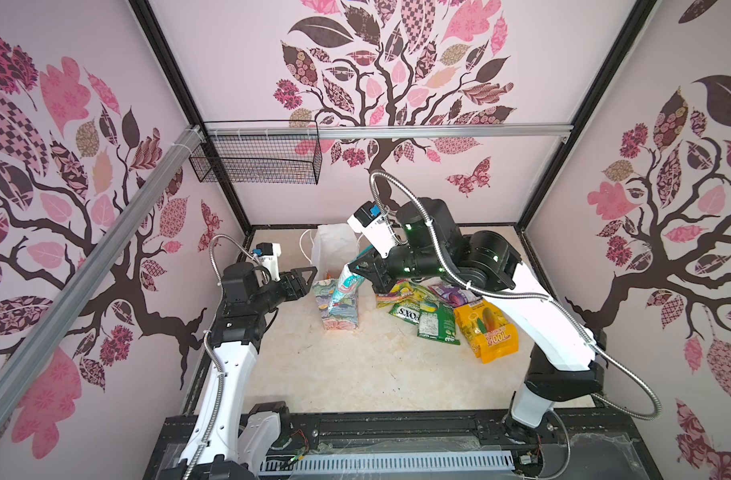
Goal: Place the snacks into the paper bag
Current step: 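Lift the teal packet and carry it toward the white bag with the right gripper, then hold the teal packet over the white bag's opening with the right gripper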
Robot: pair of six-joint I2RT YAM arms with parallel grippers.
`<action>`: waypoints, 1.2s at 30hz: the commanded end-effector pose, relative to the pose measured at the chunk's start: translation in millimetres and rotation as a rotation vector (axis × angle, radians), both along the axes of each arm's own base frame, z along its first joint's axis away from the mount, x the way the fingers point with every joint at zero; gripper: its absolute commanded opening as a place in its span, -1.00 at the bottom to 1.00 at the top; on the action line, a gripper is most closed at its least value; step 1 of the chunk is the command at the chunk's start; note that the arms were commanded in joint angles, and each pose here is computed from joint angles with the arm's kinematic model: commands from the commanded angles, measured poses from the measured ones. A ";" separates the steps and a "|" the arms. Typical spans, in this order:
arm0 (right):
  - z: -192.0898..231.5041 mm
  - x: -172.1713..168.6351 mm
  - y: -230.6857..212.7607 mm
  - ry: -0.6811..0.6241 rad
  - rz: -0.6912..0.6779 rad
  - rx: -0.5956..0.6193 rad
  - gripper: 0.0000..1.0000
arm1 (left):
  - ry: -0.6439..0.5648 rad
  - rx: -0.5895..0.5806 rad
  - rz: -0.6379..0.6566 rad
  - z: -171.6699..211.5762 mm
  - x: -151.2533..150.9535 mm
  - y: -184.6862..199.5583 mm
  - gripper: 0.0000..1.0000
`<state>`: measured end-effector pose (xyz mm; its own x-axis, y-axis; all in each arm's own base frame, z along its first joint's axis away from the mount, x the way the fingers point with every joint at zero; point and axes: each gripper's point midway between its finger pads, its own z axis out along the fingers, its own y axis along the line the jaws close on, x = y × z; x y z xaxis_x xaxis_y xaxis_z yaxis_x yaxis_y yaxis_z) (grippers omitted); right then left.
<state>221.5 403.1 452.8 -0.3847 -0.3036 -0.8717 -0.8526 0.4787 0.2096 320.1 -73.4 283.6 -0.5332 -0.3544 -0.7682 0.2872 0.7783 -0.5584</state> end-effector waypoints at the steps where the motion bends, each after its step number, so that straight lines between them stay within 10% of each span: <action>1: 19.6 17.8 6.5 -0.145 -0.027 0.022 -1.00 | 0.024 0.027 0.024 -9.0 2.3 5.8 0.28; 12: 48.2 43.8 32.9 -0.352 -0.009 0.084 -1.00 | 0.037 0.028 0.029 -11.8 3.4 6.7 0.28; 36: -2.7 120.0 58.6 -0.310 0.023 0.079 -1.00 | 0.069 0.020 0.019 -19.0 7.2 5.3 0.26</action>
<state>331.6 461.0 430.4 -0.1392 -0.2937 -0.9457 -0.8850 0.4653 -0.0142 326.1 -69.5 263.4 -0.5823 -0.3634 -0.7273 0.2269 0.7864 -0.5746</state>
